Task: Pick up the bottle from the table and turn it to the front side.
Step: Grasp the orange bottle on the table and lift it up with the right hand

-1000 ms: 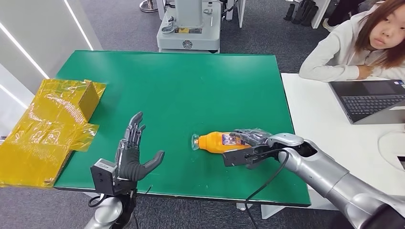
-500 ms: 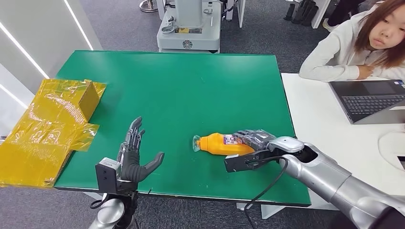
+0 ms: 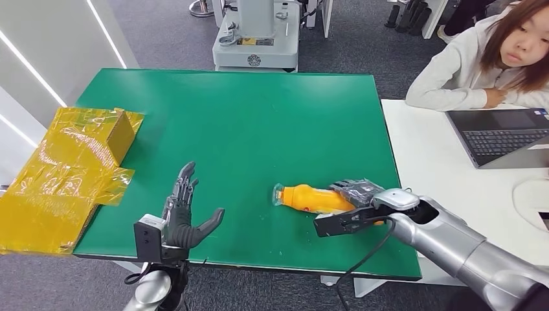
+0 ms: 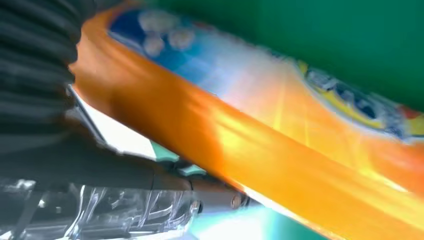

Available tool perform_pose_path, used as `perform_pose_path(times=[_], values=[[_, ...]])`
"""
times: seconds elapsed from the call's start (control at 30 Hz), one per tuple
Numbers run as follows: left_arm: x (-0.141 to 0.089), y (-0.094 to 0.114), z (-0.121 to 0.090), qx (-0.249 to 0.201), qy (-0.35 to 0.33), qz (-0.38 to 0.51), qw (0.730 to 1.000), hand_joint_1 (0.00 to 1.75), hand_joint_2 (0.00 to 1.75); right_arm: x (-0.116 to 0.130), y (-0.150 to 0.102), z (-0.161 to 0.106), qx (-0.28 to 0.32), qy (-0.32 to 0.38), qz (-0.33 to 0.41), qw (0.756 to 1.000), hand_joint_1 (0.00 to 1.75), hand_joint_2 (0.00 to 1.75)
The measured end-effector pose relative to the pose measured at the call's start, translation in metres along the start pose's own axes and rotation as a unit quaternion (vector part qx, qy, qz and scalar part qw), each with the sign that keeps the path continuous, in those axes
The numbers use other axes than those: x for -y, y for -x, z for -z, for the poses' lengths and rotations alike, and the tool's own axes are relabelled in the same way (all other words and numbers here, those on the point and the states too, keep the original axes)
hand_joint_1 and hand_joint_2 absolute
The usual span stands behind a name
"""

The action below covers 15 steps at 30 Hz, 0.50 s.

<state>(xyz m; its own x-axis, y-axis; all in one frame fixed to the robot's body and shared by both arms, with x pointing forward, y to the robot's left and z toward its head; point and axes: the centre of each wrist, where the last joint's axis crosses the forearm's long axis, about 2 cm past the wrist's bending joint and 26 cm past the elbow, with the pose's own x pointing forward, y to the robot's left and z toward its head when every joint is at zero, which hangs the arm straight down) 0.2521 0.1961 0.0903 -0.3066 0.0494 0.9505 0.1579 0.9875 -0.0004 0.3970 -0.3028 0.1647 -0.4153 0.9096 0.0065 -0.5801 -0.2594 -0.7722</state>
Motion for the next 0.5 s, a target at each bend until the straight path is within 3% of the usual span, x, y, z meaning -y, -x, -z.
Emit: perform_pose_path(times=[0.3,0.33,0.43,0.47,0.5], values=[[0.002,0.004,-0.001,-0.009,0.004,-0.003,1.000,0.00,1.75,-0.017,0.010,-0.004,-0.010,-0.016,0.013,1.000,0.00,1.75],[0.002,0.004,-0.001,-0.009,0.004,-0.003,1.000,0.00,1.75,-0.017,0.011,-0.004,-0.011,-0.017,0.014,1.000,0.10,1.75],[0.003,0.004,0.001,-0.009,0.005,-0.005,1.000,0.00,1.75,-0.019,0.013,-0.005,-0.012,-0.021,0.019,1.000,1.41,1.75],[0.003,0.003,0.001,-0.009,0.005,-0.005,1.000,0.00,1.75,-0.020,0.013,-0.005,-0.012,-0.021,0.020,0.999,1.75,1.75],[0.003,0.003,0.002,-0.008,0.005,-0.005,1.000,0.00,1.75,-0.020,0.014,-0.006,-0.011,-0.021,0.022,0.999,1.75,1.75]])
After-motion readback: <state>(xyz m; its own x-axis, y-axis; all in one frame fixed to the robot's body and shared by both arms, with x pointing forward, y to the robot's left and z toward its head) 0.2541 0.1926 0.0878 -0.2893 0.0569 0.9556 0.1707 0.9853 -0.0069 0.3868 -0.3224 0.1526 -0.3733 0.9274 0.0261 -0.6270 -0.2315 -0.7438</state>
